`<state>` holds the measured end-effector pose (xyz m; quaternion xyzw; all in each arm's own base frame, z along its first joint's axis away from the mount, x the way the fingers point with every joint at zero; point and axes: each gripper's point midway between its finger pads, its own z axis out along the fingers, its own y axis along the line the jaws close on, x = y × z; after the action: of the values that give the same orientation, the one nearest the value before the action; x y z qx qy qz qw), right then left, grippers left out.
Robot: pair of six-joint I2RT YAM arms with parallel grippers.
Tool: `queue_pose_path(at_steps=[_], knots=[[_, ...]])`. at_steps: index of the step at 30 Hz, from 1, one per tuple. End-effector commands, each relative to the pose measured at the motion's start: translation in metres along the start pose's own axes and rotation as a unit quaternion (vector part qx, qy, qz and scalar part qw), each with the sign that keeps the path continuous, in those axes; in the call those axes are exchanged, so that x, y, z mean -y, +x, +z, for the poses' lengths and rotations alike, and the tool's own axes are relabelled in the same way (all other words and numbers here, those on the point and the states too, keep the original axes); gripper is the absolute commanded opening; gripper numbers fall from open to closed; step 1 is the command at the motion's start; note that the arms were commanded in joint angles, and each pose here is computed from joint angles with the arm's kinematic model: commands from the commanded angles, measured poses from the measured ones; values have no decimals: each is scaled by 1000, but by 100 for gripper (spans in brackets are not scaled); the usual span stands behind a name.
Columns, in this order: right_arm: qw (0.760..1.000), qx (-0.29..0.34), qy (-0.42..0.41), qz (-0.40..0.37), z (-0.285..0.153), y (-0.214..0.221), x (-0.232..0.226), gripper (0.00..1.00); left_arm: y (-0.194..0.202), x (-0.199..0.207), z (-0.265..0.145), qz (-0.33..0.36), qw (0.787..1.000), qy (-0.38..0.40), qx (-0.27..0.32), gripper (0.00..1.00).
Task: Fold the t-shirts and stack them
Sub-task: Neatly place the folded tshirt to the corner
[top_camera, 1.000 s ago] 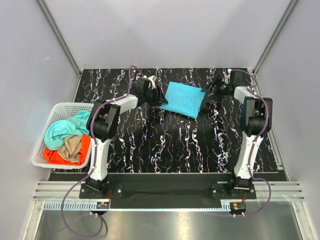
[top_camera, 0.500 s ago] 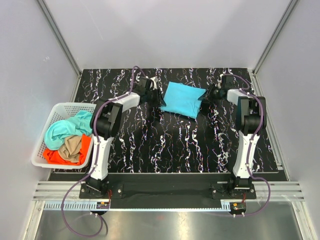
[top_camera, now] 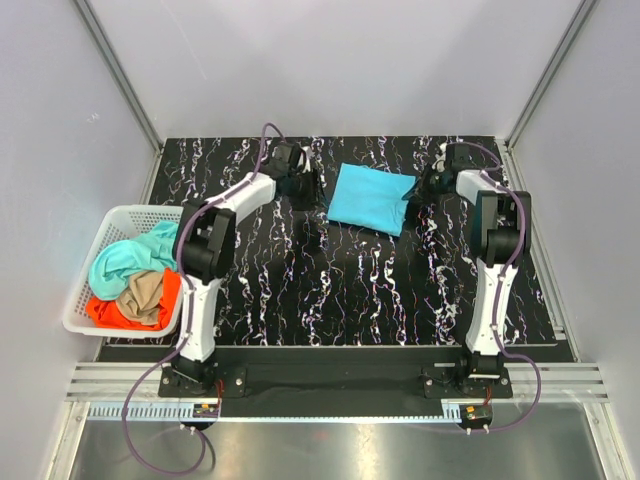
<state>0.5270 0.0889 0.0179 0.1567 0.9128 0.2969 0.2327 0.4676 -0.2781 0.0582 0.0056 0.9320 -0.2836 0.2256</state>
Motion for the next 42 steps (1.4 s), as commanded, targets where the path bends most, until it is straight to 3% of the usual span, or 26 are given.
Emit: queue_pose_path(at_steps=[1,9,20,27,42], knots=[[999,2,35,-17,-8,-26,27,8,-23,46,-71,51,998,11,43,52],[993,-2,107,-55,-25,-78,76,8,48,71,-122,94,994,49,-19,53],[975,123,171,-64,-80,-170,145,8,109,112,-137,87,975,184,-92,53],[950,200,200,-129,-103,-225,157,7,116,117,-145,84,971,206,-92,54],[904,275,251,-209,-103,-271,181,5,120,131,-154,72,960,249,-101,54]])
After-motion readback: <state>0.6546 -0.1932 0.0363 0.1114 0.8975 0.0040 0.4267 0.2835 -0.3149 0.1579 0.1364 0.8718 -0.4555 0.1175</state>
